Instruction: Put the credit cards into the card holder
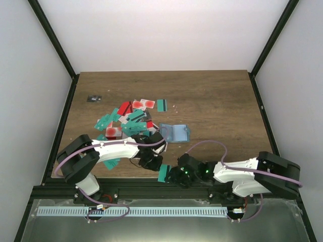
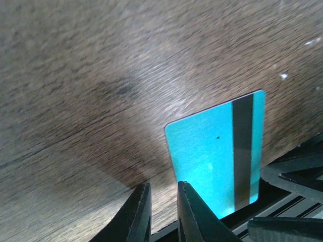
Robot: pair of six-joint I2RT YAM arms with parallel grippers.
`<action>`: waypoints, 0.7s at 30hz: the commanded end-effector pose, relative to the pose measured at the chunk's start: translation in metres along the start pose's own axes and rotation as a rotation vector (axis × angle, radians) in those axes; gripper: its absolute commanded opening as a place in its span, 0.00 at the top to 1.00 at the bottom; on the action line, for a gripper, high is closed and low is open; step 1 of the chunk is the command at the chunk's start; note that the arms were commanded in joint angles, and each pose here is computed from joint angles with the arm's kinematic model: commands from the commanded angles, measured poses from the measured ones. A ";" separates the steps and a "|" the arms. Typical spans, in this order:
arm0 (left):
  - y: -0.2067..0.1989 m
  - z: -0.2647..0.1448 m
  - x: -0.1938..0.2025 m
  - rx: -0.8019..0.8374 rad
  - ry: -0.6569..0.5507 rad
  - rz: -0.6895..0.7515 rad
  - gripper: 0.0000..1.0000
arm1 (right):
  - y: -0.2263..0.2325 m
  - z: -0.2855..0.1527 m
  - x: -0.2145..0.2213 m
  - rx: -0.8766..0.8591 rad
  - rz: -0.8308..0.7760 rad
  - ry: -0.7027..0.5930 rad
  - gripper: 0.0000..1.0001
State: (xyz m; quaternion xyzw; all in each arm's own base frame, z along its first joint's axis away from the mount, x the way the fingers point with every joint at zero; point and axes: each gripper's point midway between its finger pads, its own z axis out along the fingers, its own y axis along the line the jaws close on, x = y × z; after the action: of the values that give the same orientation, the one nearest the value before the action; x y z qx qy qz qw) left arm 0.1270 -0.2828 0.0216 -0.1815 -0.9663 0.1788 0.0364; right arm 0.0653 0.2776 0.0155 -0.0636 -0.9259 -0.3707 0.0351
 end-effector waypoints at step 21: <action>0.012 0.012 0.020 0.025 0.046 0.007 0.84 | 0.003 0.021 -0.010 -0.027 0.063 -0.041 0.83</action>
State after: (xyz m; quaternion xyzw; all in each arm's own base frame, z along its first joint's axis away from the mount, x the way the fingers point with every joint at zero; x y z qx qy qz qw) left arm 0.1191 -0.2822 0.0156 -0.1893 -0.9593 0.2042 0.0459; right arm 0.0675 0.2949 0.0053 -0.0861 -0.9175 -0.3854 0.0465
